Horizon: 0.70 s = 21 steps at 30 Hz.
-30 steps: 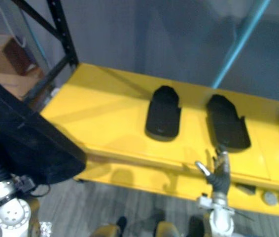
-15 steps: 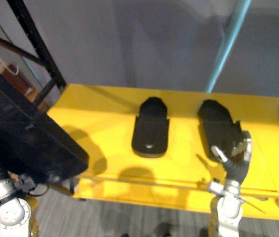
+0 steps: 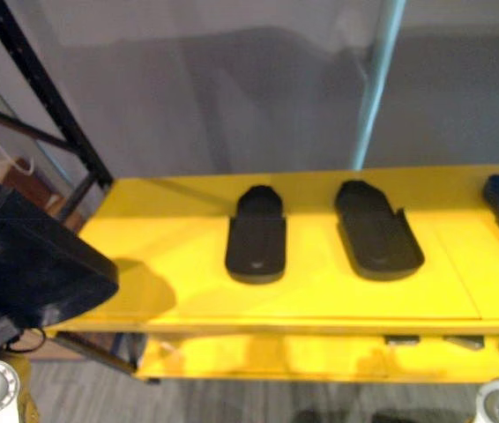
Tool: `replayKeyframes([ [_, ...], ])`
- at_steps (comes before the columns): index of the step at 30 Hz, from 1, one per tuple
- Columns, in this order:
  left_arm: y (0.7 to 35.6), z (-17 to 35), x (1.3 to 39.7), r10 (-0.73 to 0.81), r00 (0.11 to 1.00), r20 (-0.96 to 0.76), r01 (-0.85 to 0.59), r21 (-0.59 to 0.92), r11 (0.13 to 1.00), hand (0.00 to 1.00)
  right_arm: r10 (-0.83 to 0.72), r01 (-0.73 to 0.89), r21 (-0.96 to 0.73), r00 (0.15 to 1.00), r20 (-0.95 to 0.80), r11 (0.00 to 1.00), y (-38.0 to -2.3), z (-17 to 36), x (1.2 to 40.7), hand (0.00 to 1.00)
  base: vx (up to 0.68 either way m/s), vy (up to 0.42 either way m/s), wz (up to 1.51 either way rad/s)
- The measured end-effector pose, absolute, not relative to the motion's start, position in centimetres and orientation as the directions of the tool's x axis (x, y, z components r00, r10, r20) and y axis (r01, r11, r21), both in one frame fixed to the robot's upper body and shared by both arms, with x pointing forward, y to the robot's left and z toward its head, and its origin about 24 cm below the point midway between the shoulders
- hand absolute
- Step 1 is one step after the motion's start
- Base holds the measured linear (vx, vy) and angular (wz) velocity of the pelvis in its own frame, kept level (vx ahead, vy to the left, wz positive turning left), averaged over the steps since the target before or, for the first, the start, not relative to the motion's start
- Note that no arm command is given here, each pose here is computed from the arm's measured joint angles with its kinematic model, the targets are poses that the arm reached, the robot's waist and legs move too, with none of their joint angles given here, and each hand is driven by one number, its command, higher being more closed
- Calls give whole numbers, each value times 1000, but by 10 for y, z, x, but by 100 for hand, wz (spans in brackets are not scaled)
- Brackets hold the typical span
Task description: Walk over and take plastic housings, then place them on the shelf
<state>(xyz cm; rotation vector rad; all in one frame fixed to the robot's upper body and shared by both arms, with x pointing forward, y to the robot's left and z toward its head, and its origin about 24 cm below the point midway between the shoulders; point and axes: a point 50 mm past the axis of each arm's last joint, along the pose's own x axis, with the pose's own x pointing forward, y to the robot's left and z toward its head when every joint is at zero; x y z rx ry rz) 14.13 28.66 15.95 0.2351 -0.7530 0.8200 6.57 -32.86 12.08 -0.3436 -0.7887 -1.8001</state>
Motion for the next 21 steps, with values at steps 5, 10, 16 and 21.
replayKeyframes([
  [5, 286, 156, 142, 565, 487, 665, -724, -55, 688, 100, -951, 984, 32, -179, 251, -177, -311, 38, 57, 0, -3, 0, -6],
  [10, 294, 138, 156, 587, 605, 538, -705, 21, 709, 100, -977, 980, -172, 67, -201, 102, -290, -50, 57, 0, -3, -3, -2],
  [16, 316, 94, 192, 583, 772, 252, -630, 192, 752, 100, -816, 875, -261, 221, -535, 408, -259, -109, 44, 0, 12, -9, 11],
  [21, 351, 76, 214, 578, 813, 63, -563, 338, 754, 100, -650, 798, -233, 243, -720, 556, -259, -134, 32, 0, 44, -13, 13],
])
